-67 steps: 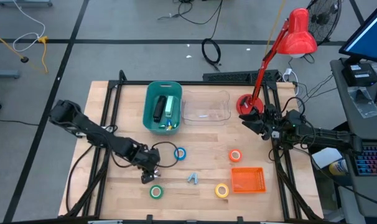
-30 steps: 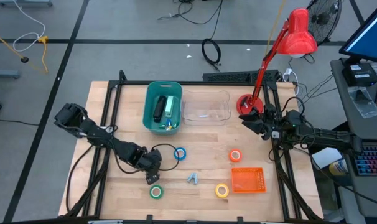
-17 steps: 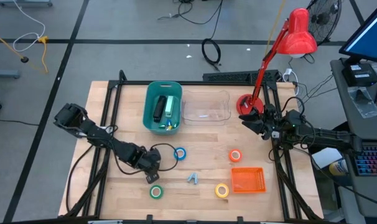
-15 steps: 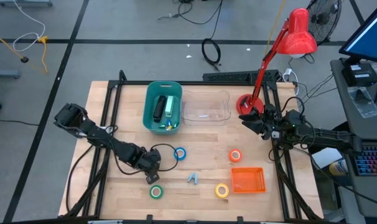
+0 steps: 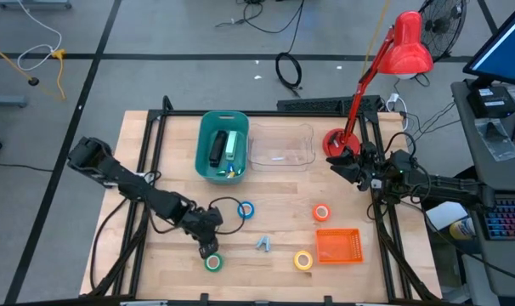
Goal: Pick and place Stapler, Stapler remover, tape
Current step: Put the purple staple remover into the orange bin
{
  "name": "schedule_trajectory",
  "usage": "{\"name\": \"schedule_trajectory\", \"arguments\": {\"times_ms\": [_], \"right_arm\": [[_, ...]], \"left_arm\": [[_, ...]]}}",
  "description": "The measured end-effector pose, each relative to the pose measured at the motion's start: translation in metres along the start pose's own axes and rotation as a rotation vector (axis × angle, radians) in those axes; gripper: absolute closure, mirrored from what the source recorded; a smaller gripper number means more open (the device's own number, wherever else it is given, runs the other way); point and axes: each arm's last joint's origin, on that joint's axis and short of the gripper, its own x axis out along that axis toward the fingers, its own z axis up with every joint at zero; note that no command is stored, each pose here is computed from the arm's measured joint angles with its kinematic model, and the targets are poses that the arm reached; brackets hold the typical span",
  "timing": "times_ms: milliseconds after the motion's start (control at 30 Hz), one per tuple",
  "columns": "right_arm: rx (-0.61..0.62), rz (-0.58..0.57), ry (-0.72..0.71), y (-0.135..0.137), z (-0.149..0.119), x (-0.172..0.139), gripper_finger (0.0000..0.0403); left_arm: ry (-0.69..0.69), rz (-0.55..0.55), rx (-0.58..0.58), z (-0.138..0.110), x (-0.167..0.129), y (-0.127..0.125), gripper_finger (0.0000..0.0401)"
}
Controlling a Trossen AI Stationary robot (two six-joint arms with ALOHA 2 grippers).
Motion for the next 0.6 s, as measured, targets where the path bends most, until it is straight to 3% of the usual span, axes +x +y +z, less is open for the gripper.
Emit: {"name": "schedule_trajectory", "arguments": {"times_ms": [133, 333, 467, 600], "right_arm": [[0.000, 0.002, 0.001, 0.000, 0.000, 0.000, 0.0202], [0.031, 0.075, 0.038, 0.003, 0.000, 0.000, 0.0202], [0.043, 0.203, 0.083, 0.012, -0.001, 0.001, 0.0202], [0.034, 0.258, 0.124, 0.018, -0.007, 0.003, 0.0202]], "left_arm": [[-0.111, -0.071, -0.002, 0.011, -0.025, -0.016, 0.0362], [-0.405, -0.175, -0.002, 0.040, -0.061, -0.053, 0.0362], [-0.614, -0.167, 0.007, 0.065, -0.076, -0.070, 0.0362], [-0.750, -0.138, 0.008, 0.099, -0.084, -0.084, 0.0362]]}}
